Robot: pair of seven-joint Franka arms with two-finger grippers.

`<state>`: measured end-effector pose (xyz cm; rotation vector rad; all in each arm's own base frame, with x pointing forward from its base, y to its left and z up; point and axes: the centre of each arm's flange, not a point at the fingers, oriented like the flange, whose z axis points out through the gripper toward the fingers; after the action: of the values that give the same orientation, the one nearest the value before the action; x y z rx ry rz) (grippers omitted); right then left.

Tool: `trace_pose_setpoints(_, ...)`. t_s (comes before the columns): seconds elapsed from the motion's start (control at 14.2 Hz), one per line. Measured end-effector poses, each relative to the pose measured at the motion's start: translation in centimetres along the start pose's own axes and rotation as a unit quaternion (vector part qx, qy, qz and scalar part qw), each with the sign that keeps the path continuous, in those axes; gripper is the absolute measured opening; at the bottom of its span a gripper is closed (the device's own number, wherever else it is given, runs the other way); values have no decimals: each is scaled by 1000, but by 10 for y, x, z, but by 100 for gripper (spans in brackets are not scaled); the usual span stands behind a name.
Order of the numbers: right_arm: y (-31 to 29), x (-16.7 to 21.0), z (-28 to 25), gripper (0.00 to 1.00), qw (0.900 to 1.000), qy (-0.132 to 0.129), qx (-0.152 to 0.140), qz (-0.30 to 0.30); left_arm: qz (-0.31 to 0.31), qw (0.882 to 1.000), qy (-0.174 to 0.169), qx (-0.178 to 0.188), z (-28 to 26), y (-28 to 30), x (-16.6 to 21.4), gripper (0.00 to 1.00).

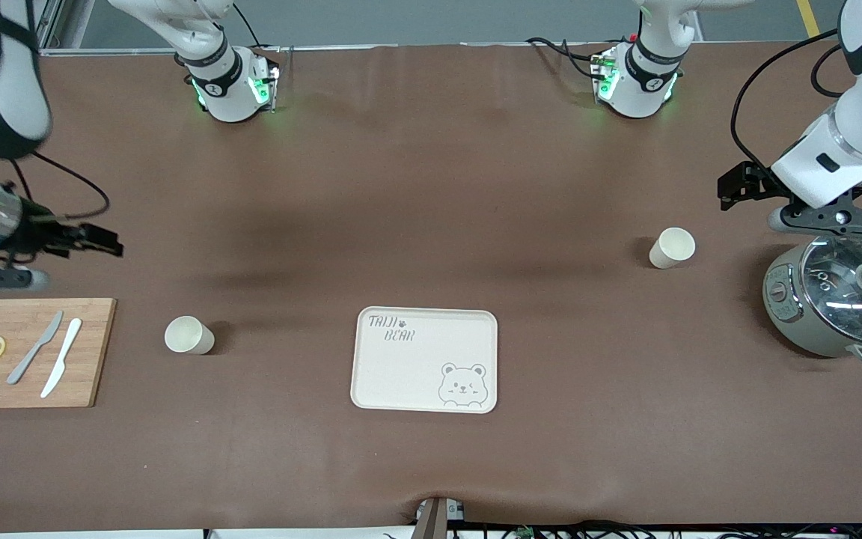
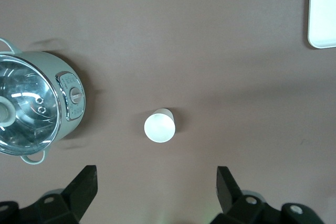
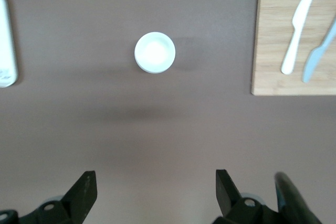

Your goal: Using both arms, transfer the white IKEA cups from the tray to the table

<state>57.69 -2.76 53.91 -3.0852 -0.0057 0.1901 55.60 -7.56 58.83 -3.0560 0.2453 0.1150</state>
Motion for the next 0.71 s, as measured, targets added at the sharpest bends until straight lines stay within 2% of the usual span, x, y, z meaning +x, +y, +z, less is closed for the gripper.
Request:
trace_pose_setpoints(0.28, -29, -15, -64, 100, 1000, 10, -3, 7, 1, 1000, 0, 9, 0, -2, 0, 100)
trace_pose_setpoints(0.71, -40, -17, -80, 100, 1000, 22, -6, 11, 2, 1000, 1, 9, -1, -1, 0, 100)
